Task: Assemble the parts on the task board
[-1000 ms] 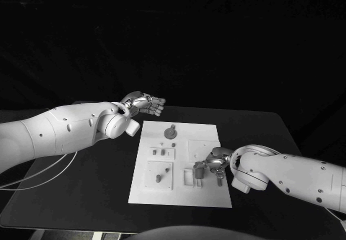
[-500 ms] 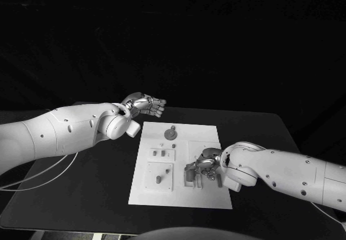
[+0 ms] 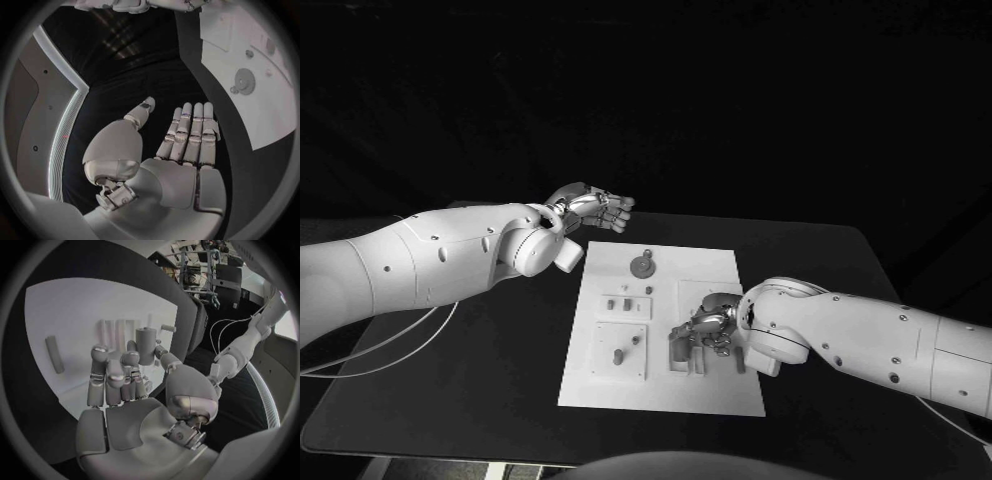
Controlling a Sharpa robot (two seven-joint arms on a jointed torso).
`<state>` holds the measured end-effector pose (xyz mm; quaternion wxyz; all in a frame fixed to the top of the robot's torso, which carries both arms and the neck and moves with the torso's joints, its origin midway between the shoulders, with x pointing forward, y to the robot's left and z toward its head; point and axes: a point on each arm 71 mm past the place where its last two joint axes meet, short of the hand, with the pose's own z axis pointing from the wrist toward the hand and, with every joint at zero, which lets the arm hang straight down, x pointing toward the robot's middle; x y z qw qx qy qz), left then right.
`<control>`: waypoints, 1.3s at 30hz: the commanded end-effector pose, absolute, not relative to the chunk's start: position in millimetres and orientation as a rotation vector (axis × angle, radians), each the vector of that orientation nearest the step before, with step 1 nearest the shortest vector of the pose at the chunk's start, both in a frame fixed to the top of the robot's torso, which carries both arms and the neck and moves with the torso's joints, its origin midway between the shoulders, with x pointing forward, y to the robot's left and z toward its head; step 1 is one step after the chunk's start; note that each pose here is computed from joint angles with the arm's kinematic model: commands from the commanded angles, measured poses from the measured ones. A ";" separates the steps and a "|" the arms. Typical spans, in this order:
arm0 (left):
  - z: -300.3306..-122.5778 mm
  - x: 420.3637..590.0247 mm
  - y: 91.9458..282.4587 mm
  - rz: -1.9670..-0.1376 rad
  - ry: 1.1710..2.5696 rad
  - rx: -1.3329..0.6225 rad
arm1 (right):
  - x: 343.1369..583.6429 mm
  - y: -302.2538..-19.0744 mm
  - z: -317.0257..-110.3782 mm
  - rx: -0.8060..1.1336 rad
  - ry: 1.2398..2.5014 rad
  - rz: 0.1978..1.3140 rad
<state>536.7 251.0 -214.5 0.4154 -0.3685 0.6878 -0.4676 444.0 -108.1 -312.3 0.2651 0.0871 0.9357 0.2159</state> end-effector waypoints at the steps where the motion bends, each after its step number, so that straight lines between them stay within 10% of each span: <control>1: -213.2 536.5 248.2 -1.192 1.730 -0.912 | 443.1 -109.1 -313.7 0.178 2.551 0.557; 39: -213.3 536.6 249.0 -1.191 1.732 -0.914 | 442.3 -101.7 -319.2 0.164 2.611 0.540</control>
